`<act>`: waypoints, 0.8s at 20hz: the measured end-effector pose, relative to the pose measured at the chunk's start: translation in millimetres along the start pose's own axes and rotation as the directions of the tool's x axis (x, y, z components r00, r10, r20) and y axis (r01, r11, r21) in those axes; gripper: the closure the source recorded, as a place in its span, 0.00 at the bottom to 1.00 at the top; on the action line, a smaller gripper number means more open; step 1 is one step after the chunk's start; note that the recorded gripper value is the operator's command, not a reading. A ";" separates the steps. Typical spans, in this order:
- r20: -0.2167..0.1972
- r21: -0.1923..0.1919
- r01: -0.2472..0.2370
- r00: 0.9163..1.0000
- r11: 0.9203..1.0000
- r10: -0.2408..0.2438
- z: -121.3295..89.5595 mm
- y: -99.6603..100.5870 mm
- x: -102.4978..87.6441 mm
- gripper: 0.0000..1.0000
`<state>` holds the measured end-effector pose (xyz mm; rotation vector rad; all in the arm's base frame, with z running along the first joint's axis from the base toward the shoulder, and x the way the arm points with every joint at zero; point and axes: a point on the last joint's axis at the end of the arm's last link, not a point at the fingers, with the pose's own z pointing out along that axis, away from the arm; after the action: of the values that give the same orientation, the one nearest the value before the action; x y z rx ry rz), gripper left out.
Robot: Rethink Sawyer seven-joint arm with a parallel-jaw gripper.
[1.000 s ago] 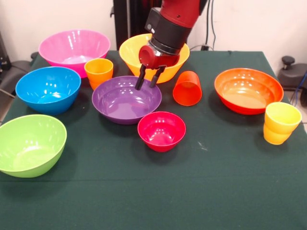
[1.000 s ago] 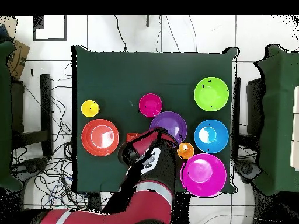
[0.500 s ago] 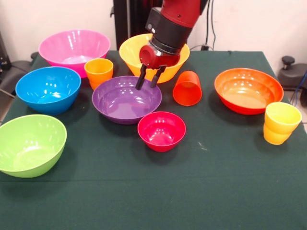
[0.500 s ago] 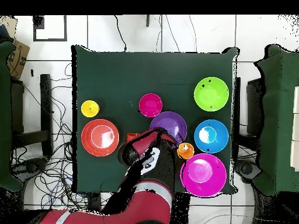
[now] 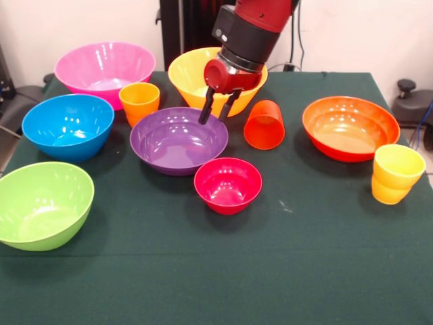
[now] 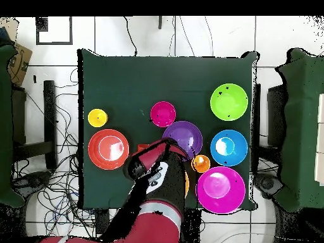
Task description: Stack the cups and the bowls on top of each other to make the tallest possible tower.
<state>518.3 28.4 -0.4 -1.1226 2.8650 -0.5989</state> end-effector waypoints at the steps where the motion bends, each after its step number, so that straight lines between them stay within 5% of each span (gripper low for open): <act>1: 0.001 0.000 0.002 1.000 1.000 -0.002 -1.0 0.7 -0.5 0.00; 16: -0.003 -0.005 0.013 1.000 1.000 -0.013 -10.7 10.8 3.8 0.00</act>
<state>506.9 36.8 6.1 -1.1435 2.8660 -0.5944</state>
